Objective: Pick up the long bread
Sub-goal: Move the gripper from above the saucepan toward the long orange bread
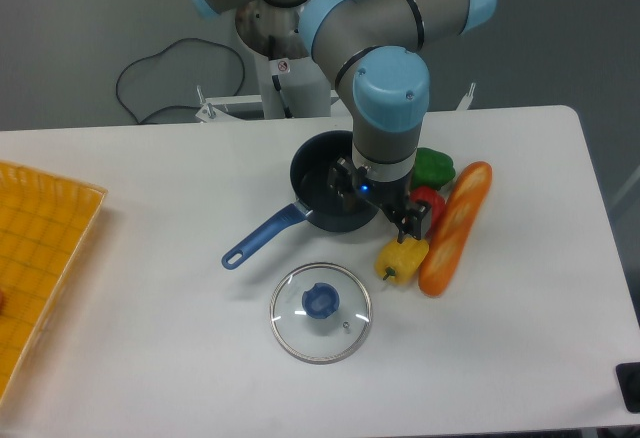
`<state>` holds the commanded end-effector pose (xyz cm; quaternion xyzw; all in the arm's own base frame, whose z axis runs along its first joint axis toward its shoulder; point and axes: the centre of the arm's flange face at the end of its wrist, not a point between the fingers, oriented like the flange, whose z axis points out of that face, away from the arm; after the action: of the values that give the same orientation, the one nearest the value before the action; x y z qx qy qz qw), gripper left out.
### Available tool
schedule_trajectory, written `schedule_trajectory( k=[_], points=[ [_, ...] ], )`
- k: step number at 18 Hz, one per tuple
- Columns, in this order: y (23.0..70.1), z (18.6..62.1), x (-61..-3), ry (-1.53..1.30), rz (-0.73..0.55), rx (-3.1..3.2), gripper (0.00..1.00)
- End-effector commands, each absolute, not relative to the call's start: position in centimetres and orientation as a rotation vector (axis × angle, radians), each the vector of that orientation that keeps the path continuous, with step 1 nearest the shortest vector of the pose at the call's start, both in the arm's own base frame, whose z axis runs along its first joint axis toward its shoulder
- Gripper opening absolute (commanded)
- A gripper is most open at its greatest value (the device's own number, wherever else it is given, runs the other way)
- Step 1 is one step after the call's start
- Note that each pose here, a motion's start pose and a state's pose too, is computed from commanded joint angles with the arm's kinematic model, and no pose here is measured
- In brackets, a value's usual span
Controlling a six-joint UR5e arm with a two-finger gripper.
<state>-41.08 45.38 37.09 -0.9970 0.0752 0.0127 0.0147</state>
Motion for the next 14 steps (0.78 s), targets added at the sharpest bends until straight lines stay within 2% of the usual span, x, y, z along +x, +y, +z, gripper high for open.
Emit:
schedule_trajectory(
  k=[14],
  points=[
    [43.4,37.5,-43.5,0.153,0.062,-3.095,1.00]
  ],
)
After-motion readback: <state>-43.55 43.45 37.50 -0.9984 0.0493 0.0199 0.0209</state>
